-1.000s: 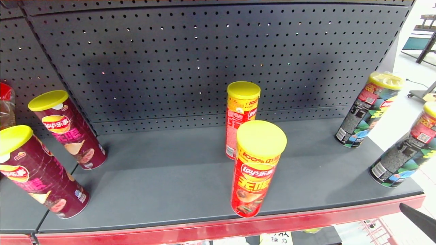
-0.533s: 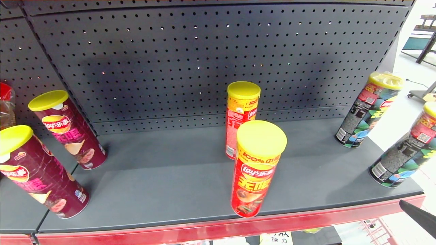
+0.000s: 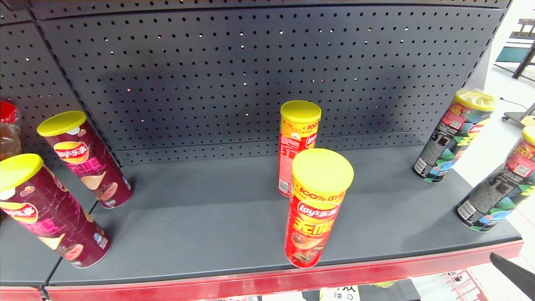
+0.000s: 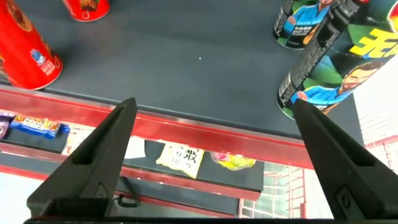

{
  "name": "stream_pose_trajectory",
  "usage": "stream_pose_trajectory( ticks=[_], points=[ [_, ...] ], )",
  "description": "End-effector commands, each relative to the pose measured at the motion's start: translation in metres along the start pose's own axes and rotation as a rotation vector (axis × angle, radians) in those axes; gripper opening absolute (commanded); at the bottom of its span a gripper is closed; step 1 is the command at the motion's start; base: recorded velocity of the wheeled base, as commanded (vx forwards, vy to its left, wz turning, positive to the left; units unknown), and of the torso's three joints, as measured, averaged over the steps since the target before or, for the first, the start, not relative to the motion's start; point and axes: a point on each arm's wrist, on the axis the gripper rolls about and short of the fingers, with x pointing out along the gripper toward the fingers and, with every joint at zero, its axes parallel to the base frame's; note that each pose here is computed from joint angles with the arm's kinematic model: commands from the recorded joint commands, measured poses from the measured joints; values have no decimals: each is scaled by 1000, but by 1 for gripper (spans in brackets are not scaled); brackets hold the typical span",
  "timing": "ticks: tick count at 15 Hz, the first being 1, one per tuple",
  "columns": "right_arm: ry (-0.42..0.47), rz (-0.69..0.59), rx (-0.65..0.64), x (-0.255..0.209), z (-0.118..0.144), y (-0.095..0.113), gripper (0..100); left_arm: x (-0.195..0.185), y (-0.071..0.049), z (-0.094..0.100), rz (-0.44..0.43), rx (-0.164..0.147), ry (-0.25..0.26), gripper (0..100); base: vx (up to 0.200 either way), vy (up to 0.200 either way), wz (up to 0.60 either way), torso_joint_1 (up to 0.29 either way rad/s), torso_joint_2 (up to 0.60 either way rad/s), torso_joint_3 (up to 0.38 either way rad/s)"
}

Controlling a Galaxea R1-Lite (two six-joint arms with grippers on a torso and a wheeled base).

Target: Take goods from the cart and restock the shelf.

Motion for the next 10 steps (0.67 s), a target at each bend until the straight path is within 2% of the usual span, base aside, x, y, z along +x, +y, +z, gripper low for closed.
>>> stream_pose_trajectory(
  ticks=[1,7,10],
  points=[
    [-1,3,2,-1,-3,1,100,0,0,0,0,2,-2,100,0,0,600,-2,-7,2],
    [6,23,7,0,-3,1,100,0,0,0,0,3,-2,100,0,0,0,0,0,0],
    [0,147,12,4,1,2,100,0,0,0,0,3,-2,100,0,0,0,0,0,0]
  ],
)
